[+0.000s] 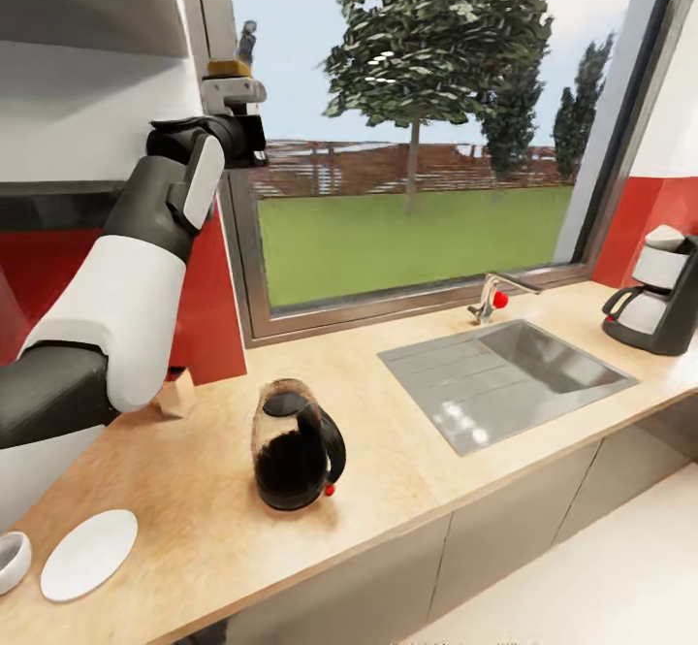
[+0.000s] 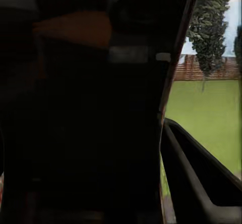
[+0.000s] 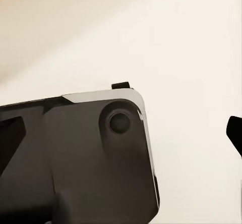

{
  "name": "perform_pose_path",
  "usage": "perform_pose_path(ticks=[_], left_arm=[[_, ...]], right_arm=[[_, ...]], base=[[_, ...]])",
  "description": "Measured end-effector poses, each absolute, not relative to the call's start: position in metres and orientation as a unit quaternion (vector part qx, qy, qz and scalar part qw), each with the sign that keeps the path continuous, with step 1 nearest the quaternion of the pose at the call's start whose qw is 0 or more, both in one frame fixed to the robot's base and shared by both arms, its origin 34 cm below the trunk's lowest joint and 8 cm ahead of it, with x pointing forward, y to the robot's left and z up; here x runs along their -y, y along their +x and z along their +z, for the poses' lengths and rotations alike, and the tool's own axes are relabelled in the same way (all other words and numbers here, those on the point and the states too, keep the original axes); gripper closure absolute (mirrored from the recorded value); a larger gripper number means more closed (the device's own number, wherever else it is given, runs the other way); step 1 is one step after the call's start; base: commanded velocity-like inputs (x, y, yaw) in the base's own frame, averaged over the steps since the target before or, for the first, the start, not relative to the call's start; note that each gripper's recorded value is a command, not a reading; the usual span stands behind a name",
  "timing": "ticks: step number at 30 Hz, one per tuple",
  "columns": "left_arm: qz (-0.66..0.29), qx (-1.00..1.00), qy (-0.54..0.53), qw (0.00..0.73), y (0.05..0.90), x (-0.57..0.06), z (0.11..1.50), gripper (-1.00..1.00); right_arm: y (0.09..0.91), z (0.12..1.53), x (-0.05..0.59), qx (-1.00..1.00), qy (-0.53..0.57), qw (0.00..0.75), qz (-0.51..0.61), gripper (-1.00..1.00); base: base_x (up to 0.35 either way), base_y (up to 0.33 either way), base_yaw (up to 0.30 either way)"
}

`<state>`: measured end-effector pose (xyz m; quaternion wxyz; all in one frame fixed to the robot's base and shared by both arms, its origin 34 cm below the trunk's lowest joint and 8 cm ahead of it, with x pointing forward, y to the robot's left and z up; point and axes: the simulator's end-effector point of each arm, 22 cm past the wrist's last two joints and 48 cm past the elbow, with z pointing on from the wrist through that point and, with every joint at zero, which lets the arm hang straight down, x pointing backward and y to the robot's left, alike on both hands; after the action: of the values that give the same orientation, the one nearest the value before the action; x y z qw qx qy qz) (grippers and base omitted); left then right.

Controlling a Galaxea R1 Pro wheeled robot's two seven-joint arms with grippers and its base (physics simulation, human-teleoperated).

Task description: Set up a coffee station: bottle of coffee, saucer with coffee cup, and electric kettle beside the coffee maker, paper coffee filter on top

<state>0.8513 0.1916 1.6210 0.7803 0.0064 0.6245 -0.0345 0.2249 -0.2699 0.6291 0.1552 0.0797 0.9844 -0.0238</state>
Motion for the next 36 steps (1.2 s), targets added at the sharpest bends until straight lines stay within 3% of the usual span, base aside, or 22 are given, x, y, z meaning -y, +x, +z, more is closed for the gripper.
perform_pose_path(ticks=[28,36], left_arm=[[-0.044,-0.66,0.001,0.75,0.875,-0.185,1.513,1.0],[-0.047,-0.662,-0.003,0.748,0.88,-0.184,1.465,1.0]], right_arm=[[0.226,0.629,0.269,-0.984,0.08,0.156,-0.024,-1.0],[0.226,0.629,0.27,-0.984,0.078,0.157,-0.025,-1.0]], base=[[0.0,-0.248,-0.297],[0.0,-0.232,-0.058]])
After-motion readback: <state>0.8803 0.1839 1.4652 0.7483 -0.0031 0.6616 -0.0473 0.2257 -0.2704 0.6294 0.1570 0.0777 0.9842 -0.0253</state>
